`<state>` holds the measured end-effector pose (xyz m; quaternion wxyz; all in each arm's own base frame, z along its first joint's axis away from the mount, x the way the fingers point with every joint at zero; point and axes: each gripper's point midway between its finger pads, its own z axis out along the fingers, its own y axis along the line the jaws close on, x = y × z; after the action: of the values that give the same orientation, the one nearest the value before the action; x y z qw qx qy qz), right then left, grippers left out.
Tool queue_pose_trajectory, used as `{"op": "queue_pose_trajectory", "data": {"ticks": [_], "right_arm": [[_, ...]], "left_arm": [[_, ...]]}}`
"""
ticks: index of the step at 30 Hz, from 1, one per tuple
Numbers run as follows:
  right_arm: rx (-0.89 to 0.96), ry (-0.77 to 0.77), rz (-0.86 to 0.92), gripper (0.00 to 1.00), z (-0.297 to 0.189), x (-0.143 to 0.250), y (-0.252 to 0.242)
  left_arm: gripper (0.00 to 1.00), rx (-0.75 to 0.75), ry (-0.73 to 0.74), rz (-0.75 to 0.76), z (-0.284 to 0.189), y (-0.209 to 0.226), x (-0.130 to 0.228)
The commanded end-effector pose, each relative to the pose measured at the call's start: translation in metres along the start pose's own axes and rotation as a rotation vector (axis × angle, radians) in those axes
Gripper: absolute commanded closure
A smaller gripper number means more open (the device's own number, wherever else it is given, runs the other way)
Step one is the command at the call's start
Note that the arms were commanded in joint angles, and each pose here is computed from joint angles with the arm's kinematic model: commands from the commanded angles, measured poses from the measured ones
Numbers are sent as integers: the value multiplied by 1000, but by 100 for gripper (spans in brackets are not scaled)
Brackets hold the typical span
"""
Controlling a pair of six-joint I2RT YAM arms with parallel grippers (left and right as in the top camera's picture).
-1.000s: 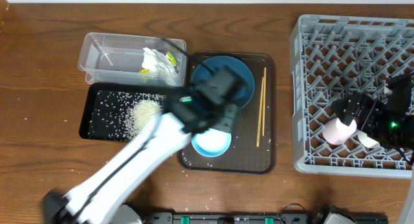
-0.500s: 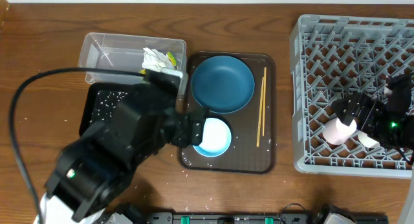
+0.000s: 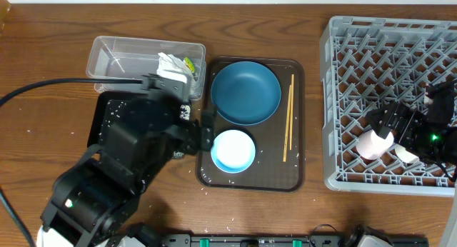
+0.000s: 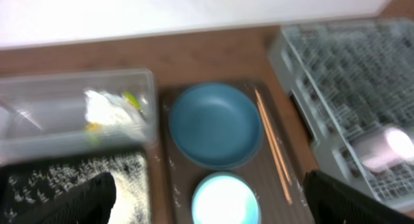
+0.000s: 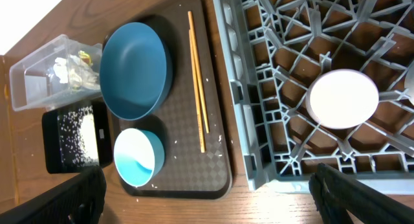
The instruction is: Sort waste into correct bins and load items into the dishwasher rack
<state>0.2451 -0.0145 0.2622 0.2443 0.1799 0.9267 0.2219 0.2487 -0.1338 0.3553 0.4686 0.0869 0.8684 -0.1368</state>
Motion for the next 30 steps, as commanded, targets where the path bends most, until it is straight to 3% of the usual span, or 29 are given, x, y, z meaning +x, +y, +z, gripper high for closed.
{"op": "queue_pose_trajectory", "data": {"ticks": [1, 5, 12, 30], "right_arm": [[0, -5, -25, 1, -1, 0, 2], [0, -5, -25, 1, -1, 0, 2], [0, -5, -25, 1, -1, 0, 2], [0, -5, -25, 1, -1, 0, 2]], "left_arm": [[5, -79, -76, 9, -4, 29, 0], [4, -75, -165, -62, -2, 53, 12], [4, -90, -313, -51, 4, 77, 44], [4, -70, -450, -47, 44, 94, 149]]}}
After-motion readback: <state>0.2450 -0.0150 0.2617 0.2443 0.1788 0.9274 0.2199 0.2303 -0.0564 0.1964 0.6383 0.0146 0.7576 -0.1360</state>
